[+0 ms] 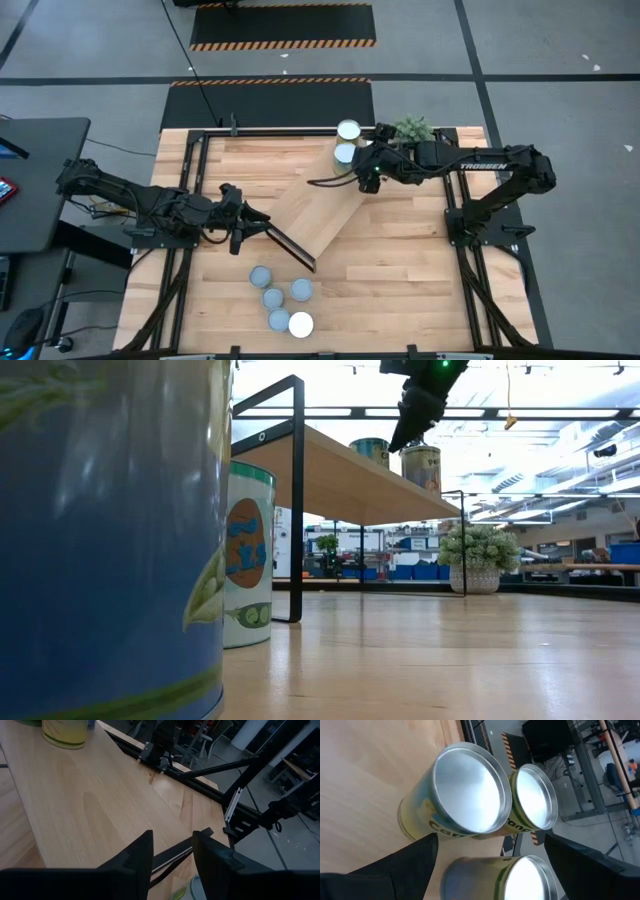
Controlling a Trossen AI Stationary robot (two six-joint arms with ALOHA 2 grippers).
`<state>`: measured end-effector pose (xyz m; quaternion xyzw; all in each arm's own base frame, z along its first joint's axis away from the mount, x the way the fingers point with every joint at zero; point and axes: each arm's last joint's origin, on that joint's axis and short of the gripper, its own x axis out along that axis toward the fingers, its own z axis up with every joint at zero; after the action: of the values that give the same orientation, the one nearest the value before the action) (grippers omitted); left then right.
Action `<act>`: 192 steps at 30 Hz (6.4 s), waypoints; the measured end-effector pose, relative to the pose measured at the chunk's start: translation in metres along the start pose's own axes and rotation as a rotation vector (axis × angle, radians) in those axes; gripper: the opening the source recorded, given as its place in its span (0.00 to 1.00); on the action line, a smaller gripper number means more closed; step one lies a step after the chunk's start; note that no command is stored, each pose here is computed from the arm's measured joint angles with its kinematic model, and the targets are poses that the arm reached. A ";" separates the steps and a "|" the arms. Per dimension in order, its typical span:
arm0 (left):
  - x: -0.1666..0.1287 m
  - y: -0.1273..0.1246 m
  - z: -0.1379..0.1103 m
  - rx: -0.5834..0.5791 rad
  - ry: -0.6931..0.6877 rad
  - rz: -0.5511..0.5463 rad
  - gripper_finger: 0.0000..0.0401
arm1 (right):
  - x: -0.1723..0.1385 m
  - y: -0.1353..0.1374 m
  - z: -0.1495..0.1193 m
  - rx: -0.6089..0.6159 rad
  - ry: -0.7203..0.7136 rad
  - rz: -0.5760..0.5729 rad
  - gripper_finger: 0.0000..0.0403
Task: Pick and place cans onto a shelf
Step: Put the canned carrots on the shelf, then adjust the canned oranges on the shelf, then put the canned peas on the shelf
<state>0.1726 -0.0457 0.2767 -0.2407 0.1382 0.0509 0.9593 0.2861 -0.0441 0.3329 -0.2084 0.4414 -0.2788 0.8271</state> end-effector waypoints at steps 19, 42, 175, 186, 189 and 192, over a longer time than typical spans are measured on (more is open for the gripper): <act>0.000 -0.001 0.001 -0.012 -0.009 -0.006 0.35 | 0.033 0.002 0.010 0.014 -0.016 0.028 0.93; 0.000 -0.001 0.002 -0.001 -0.016 -0.011 0.35 | -0.005 -0.001 0.011 0.055 -0.119 0.042 0.93; -0.017 -0.027 -0.021 -0.061 0.401 -0.350 0.35 | -0.028 0.007 0.109 0.278 -0.334 0.495 0.87; -0.030 -0.041 -0.036 -0.022 0.504 -0.426 0.35 | -0.075 0.072 0.109 0.365 -0.325 0.588 0.87; -0.031 -0.044 -0.039 -0.012 0.519 -0.433 0.35 | -0.086 0.089 0.105 0.368 -0.314 0.626 0.87; -0.030 -0.047 -0.045 0.003 0.546 -0.435 0.35 | -0.094 0.107 0.099 0.366 -0.309 0.654 0.87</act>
<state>0.1409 -0.1094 0.2685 -0.2677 0.3352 -0.2210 0.8759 0.3569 0.1080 0.3793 0.0542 0.2981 -0.0404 0.9521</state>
